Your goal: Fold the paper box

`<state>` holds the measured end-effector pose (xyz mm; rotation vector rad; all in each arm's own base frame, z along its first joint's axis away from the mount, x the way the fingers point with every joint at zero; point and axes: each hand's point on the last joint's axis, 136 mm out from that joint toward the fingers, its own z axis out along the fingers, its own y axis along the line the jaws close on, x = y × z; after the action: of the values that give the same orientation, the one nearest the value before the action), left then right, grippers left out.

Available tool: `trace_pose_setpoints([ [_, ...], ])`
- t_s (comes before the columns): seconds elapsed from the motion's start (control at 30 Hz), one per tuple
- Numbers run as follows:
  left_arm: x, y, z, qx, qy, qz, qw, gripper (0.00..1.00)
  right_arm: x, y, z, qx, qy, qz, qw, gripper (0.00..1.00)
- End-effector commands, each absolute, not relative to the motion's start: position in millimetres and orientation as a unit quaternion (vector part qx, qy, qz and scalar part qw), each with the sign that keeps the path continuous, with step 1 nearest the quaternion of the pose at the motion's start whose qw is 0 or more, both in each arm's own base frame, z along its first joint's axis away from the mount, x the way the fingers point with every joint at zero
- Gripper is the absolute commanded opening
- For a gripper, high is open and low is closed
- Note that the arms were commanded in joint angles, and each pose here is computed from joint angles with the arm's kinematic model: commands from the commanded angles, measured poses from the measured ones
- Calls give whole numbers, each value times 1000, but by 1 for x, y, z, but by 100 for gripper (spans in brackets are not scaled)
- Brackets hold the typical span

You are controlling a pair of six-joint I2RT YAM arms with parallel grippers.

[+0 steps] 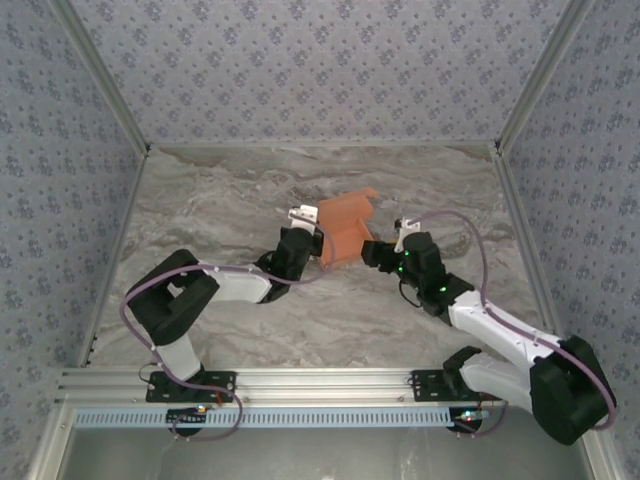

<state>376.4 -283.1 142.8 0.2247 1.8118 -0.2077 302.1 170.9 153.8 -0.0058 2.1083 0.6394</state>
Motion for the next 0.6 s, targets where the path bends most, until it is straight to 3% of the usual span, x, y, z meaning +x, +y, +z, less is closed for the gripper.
trace_pose_setpoints([
  [0.0, 392, -289, 164, 129, 759, -107, 629, 4, 290, 177, 164, -13, 869, 335, 365, 72],
  [0.2, 403, -290, 166, 205, 750, -165, 607, 15, 332, 135, 178, 86, 883, 370, 276, 74],
  [0.33, 408, -284, 168, 216, 748, -238, 580, 49, 364, 118, 161, 112, 895, 370, 225, 69],
  [0.43, 400, -281, 180, 227, 741, -271, 571, 61, 386, 113, 143, 149, 890, 390, 182, 63],
  [0.53, 383, -277, 195, 240, 731, -296, 566, 97, 407, 114, 134, 188, 880, 409, 151, 63],
  [0.57, 378, -274, 200, 238, 731, -306, 562, 99, 412, 115, 131, 205, 878, 411, 138, 64],
])
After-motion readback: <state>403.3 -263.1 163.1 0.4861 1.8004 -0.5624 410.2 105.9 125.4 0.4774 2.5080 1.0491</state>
